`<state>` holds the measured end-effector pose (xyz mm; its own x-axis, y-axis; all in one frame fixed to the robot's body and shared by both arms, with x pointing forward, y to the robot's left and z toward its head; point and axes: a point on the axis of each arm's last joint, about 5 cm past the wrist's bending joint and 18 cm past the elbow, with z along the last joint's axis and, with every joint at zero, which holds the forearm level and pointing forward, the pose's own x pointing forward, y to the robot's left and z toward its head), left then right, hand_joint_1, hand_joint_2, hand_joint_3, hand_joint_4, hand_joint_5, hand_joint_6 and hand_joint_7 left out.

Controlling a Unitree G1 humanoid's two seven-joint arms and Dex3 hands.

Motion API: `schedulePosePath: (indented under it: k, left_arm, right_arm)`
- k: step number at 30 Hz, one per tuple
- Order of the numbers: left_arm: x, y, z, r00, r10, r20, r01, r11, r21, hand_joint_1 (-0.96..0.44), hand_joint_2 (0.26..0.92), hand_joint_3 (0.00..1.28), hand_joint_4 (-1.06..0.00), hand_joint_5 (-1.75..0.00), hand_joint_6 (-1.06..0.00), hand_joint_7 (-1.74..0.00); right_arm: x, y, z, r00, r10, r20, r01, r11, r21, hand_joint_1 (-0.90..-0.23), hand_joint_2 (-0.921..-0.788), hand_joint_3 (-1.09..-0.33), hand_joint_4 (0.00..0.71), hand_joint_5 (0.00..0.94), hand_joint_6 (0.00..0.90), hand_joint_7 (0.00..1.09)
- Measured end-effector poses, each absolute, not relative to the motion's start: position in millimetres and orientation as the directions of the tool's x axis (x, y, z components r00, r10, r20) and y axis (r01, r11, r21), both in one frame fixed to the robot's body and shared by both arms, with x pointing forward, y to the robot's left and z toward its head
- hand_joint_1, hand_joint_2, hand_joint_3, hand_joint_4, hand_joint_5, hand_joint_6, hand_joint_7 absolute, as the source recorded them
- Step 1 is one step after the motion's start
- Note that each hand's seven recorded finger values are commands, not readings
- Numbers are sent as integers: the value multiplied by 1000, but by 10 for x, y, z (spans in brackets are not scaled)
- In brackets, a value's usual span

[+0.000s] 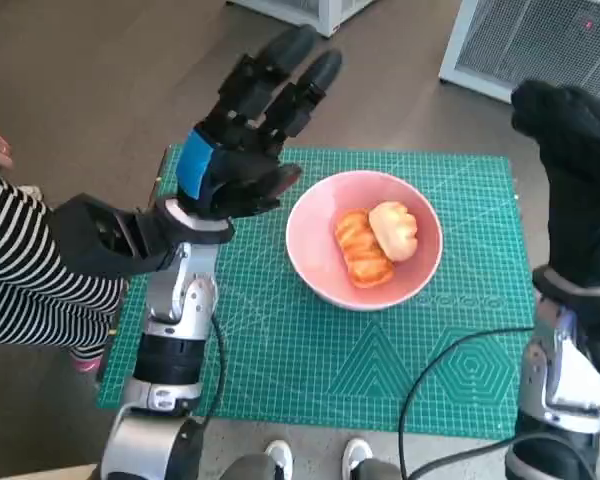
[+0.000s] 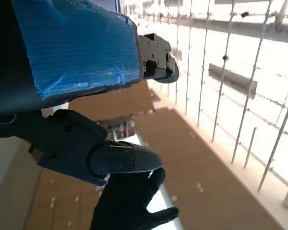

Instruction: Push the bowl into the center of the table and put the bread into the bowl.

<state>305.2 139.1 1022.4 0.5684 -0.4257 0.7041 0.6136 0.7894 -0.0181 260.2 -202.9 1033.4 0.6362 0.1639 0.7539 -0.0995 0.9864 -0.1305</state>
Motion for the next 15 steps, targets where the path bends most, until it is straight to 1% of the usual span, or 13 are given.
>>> schedulePosePath:
  k: [7, 15]
  left_arm:
    - [3009, 1446, 10176, 583, -401, 707, 570, 822, -4, -710, 921, 427, -140, -11, 1, -510]
    - [2996, 1473, 10154, 574, -377, 727, 541, 841, 9, -709, 921, 427, -147, -14, 1, -497]
  right_arm:
    - [2647, -1981, 10369, 643, 166, 747, -113, 986, -122, -686, -921, -723, 153, 3, 67, 531]
    - [2718, -1932, 10425, 640, 172, 749, -133, 985, -112, -682, -921, -705, 155, 3, 85, 538]
